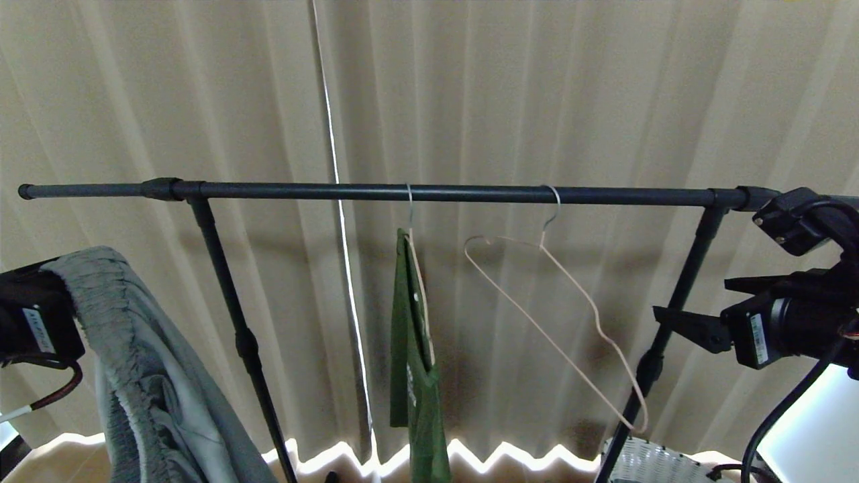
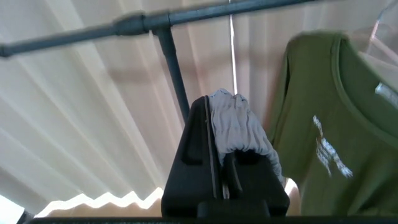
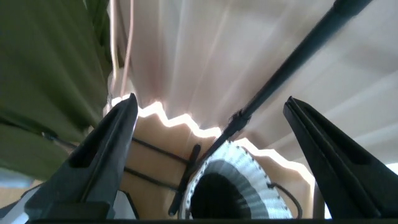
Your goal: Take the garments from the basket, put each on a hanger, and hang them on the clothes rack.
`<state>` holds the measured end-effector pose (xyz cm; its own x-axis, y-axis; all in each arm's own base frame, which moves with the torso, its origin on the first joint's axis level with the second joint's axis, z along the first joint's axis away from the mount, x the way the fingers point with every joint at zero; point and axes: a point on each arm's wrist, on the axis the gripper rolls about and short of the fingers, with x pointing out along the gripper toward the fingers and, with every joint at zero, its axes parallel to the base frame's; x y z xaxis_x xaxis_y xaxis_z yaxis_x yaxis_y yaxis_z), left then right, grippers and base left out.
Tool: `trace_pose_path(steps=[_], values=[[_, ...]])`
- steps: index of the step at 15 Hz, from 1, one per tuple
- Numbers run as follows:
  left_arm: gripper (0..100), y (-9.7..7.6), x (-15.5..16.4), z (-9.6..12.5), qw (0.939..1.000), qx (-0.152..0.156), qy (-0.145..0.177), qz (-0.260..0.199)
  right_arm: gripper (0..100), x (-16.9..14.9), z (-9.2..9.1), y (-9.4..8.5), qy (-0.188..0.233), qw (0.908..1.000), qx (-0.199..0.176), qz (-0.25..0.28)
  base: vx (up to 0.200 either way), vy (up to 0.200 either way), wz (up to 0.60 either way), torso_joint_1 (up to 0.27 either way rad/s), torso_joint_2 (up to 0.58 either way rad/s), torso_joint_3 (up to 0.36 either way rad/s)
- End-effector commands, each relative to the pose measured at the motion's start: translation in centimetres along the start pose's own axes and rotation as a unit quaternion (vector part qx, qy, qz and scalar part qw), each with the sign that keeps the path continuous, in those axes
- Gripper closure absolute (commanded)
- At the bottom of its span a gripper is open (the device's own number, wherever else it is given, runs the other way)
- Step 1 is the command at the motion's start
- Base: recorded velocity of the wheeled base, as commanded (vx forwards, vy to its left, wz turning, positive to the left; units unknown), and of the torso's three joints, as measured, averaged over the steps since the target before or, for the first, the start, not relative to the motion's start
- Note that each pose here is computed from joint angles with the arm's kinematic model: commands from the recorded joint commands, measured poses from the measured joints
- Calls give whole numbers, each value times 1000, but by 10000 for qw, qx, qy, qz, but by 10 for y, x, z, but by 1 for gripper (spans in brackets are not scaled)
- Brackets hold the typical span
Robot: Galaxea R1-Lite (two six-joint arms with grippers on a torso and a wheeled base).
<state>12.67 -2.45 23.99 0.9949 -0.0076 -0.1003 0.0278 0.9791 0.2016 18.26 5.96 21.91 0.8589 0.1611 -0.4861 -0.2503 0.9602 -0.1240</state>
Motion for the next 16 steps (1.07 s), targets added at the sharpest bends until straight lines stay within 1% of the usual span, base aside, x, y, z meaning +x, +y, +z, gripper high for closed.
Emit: trace_pose_path(steps=[1, 2, 7, 10, 11, 13, 15, 16], values=[[100, 0, 0, -1, 10000, 5, 0, 5, 0, 0, 0, 0, 0, 10000, -5, 8, 0, 200, 0, 22, 2, 2], [100, 0, 0, -2, 10000, 8, 15, 3, 0, 0, 0, 0, 0, 10000, -5, 8, 0, 200, 0, 7, 2, 7], [100, -1, -3, -9, 10000, 32, 79, -17, 0, 2, -1, 5, 41, 9999, -73, 79, 0, 0, 0, 0, 0, 0], [100, -1, -4, -11, 9999, 14, 102, -21, 0, 16, -7, 9, 283, 9995, -115, 18, 0, 0, 0, 0, 0, 0], [100, -1, -4, -11, 9999, -1, 102, -21, 0, 23, -10, 11, 424, 9990, -130, 46, 0, 0, 0, 0, 0, 0], [100, -1, -4, -11, 9999, -8, 110, -15, 0, 31, -12, 13, 543, 9984, -120, 64, 0, 0, 0, 0, 0, 0], [100, -2, -4, -13, 9999, 8, 144, -36, 0, 48, -13, 16, 590, 9981, 149, 58, 0, 0, 0, 0, 0, 0], [100, -2, -4, -13, 9999, 8, 144, -36, 0, 54, -13, 17, 598, 9980, 201, 47, 0, 0, 0, 0, 0, 0]])
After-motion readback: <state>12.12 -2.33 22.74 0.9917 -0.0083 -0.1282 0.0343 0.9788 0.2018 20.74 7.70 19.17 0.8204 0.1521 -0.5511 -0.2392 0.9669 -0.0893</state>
